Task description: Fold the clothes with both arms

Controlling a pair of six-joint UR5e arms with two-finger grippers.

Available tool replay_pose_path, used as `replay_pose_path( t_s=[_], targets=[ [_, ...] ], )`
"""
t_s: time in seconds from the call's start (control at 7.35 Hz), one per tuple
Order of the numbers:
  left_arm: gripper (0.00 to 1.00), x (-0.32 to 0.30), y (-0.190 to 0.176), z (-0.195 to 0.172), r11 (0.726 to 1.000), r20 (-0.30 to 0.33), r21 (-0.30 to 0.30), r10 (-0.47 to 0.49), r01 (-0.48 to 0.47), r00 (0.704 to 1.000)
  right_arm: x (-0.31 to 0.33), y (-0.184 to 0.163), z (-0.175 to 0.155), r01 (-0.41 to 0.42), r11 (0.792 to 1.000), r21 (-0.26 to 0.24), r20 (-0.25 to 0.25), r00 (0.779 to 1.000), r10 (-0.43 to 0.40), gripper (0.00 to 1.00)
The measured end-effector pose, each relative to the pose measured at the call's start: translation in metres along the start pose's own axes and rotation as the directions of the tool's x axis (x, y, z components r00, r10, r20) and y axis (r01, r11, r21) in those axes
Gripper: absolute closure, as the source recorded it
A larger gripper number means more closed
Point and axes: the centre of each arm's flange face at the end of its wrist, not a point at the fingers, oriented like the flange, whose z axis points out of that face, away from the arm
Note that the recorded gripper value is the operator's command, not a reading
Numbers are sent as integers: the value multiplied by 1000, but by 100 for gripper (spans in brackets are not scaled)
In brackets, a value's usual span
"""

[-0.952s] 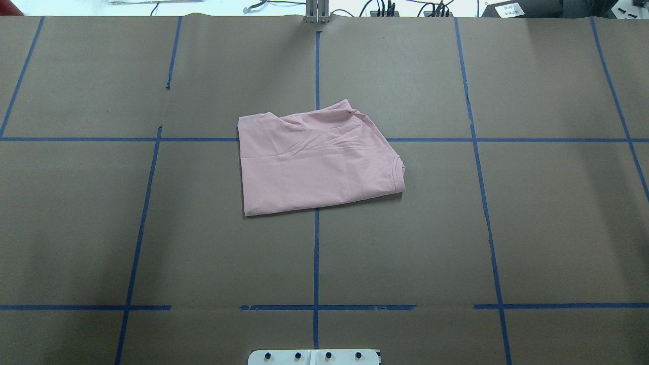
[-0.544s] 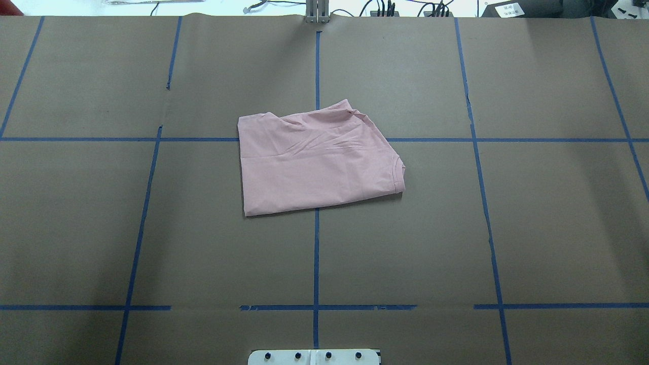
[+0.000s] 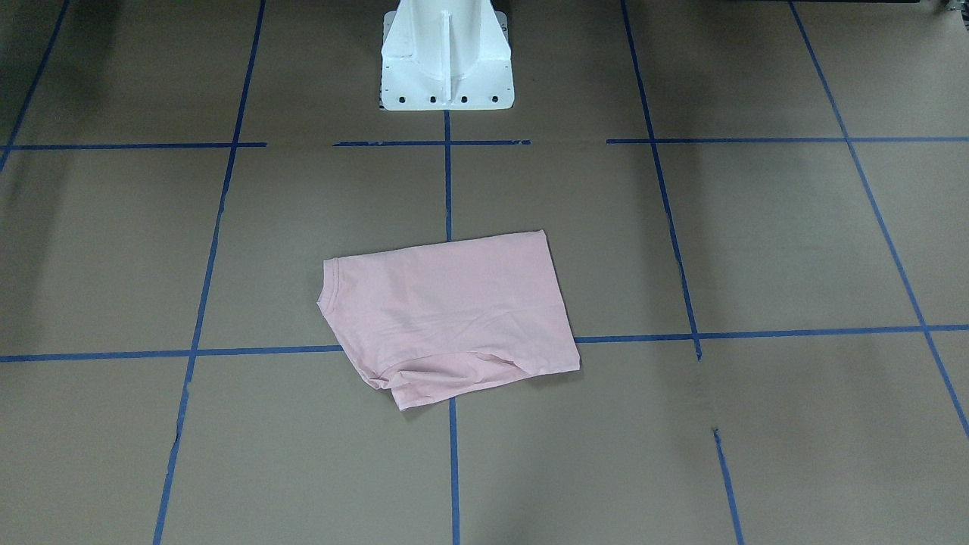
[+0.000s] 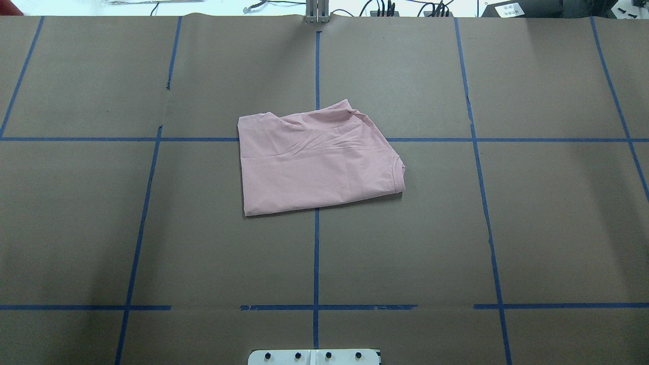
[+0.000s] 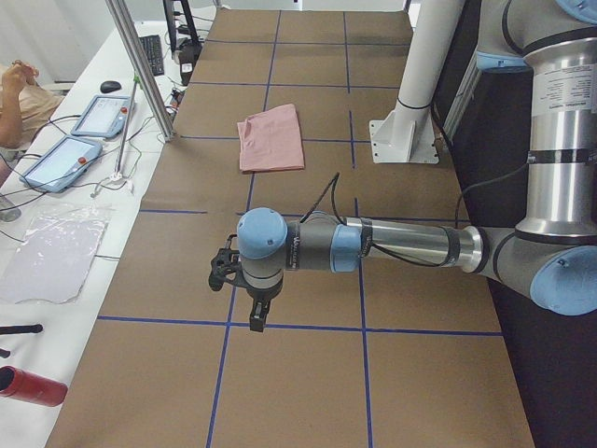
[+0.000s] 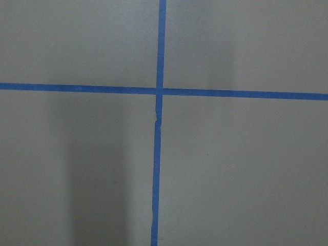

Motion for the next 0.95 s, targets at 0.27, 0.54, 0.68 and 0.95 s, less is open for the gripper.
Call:
replay_pose_path(
  t_s=[0.27, 0.54, 0.68, 0.95],
  targets=[
    [0, 23, -10, 20, 997, -10, -13, 80, -80, 997, -2, 0, 3, 2, 1000, -6, 4, 1000, -2, 0],
    [0, 23, -6, 27, 995, -12, -17, 98, -98, 995, -6, -2, 10, 12, 1000, -21, 2, 1000, -12, 0],
    [0, 20, -2, 29, 995, -9, -19, 93, -93, 996, -8, -2, 15, 15, 999, -32, 2, 1000, -15, 0],
    [0, 16, 2, 29, 997, -8, -19, 81, -81, 997, -5, 1, 23, 14, 999, -44, 3, 1000, -14, 0]
  ],
)
